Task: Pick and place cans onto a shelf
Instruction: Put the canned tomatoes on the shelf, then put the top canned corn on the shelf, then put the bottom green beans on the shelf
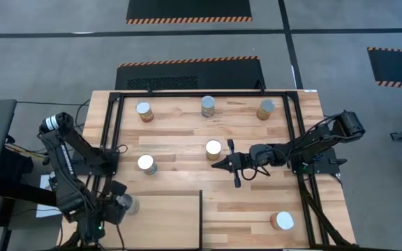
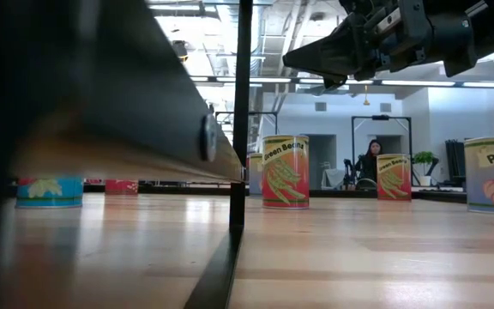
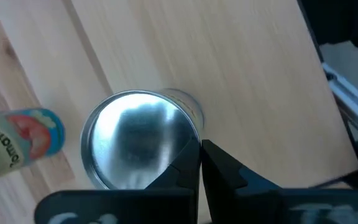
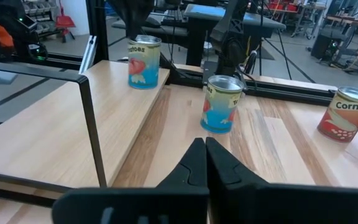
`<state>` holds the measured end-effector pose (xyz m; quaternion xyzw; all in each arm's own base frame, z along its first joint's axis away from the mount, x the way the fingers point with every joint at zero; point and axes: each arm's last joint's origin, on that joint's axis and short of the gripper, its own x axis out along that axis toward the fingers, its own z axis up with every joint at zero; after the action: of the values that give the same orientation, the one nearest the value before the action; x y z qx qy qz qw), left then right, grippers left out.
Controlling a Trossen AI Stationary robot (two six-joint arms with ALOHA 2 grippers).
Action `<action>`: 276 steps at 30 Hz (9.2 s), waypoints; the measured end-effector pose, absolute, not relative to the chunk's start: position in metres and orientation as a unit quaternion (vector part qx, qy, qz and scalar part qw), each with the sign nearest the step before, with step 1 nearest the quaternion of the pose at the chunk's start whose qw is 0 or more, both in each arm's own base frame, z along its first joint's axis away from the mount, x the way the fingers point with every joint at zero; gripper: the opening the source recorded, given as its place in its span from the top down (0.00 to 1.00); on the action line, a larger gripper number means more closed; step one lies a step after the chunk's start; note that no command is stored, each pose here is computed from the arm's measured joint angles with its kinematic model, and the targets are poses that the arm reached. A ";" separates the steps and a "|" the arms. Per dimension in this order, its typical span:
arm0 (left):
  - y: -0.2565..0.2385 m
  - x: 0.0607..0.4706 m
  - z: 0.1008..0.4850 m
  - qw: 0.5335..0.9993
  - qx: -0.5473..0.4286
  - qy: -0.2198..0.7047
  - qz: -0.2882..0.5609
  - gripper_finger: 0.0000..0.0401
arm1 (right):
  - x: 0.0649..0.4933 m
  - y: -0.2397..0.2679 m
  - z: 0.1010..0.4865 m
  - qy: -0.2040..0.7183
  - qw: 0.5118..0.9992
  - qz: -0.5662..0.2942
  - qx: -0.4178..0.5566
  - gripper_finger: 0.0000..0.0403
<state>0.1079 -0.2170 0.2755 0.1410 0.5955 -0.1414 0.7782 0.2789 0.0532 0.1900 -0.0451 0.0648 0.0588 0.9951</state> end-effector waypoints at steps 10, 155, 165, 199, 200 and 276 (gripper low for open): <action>-0.218 0.102 0.276 0.748 0.127 0.630 -0.167 1.00 | 0.279 0.053 0.190 0.065 0.995 0.058 -0.039 0.99; -0.163 0.205 0.322 0.805 0.007 0.586 0.090 1.00 | 0.276 0.072 0.197 0.019 0.992 0.068 -0.100 0.99; -0.196 0.196 0.304 0.778 -0.050 0.615 0.120 1.00 | 0.276 0.072 0.197 0.020 0.992 0.068 -0.100 0.99; -0.231 0.182 0.288 0.769 -0.009 0.637 0.053 1.00 | 0.276 0.072 0.197 0.021 0.993 0.068 -0.097 0.99; -0.231 0.181 0.288 0.768 -0.008 0.638 0.052 1.00 | 0.276 0.072 0.197 0.022 0.993 0.068 -0.097 0.99; -0.030 0.218 0.211 0.993 0.015 0.088 -0.081 1.00 | 0.250 0.046 0.270 0.279 0.954 -0.092 -0.056 0.99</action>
<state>0.2177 -0.0299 0.2111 0.0145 0.0885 -0.0810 0.9927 0.2495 0.0458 0.2702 -0.0563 0.2788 -0.0919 0.9543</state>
